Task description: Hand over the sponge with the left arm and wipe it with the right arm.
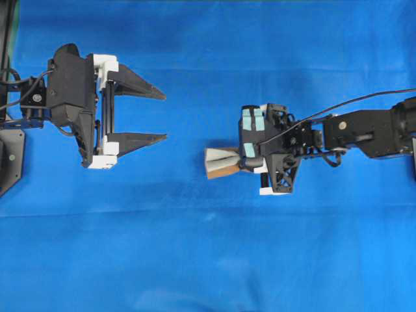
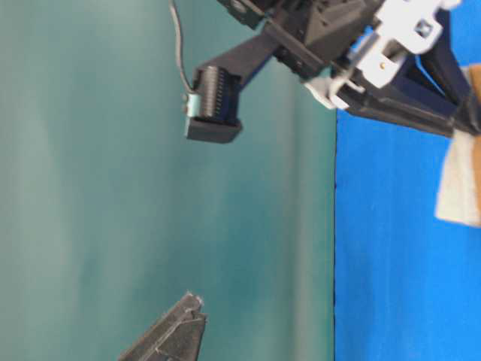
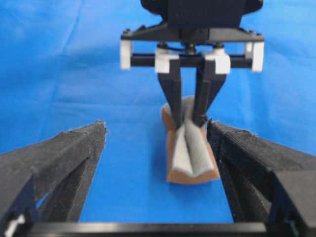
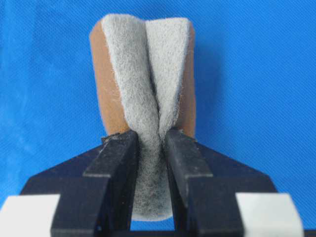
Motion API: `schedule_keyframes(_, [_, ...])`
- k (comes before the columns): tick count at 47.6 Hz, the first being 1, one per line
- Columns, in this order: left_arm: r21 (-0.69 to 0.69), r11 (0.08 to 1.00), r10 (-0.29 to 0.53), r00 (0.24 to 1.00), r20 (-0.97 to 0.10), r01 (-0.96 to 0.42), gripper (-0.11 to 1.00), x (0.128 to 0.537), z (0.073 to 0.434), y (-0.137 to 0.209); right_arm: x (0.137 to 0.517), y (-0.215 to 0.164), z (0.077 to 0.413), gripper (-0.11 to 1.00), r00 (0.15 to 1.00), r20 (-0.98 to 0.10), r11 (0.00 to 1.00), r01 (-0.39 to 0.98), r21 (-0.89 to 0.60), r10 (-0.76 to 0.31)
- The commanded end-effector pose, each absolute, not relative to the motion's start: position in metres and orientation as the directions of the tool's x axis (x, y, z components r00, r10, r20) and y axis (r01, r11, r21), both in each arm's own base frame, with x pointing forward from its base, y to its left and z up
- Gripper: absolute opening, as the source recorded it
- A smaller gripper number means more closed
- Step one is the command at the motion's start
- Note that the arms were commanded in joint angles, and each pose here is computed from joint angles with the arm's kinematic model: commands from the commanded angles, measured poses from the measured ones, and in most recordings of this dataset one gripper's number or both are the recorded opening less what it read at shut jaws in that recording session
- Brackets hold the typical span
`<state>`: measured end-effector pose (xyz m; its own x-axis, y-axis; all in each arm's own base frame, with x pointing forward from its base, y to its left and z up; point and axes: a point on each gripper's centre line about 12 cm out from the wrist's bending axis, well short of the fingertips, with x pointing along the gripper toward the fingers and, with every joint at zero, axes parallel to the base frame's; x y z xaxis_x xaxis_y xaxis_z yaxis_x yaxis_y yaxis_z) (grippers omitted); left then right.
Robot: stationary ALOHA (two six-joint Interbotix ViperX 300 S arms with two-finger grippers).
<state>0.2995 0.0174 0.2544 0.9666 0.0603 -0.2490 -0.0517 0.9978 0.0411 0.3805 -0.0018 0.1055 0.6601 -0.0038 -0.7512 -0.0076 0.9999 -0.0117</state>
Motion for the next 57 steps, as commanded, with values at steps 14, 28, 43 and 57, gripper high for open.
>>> schedule_keyframes(14, [0.043, 0.998, 0.059, 0.97, -0.234, -0.051, 0.82, 0.298, 0.258, 0.017, 0.387, 0.001, 0.11, 0.26, 0.675, -0.738, 1.0, -0.01, -0.009, 0.0])
schedule_keyframes(28, [0.047, 0.998, 0.059, 0.97, -0.237, -0.049, 0.82, 0.297, 0.257, 0.017, 0.38, -0.049, 0.111, 0.25, 0.668, -0.739, 0.995, 0.099, -0.029, -0.087])
schedule_keyframes(43, [0.046, 0.998, 0.061, 0.969, -0.24, -0.051, 0.81, 0.297, 0.257, 0.017, 0.367, -0.111, 0.113, 0.25, 0.648, -0.736, 0.978, 0.184, -0.1, -0.197])
schedule_keyframes(57, [0.048, 0.997, 0.065, 0.969, -0.24, -0.055, 0.81, 0.297, 0.257, 0.019, 0.367, -0.109, 0.114, 0.25, 0.649, -0.736, 0.978, 0.184, -0.096, -0.194])
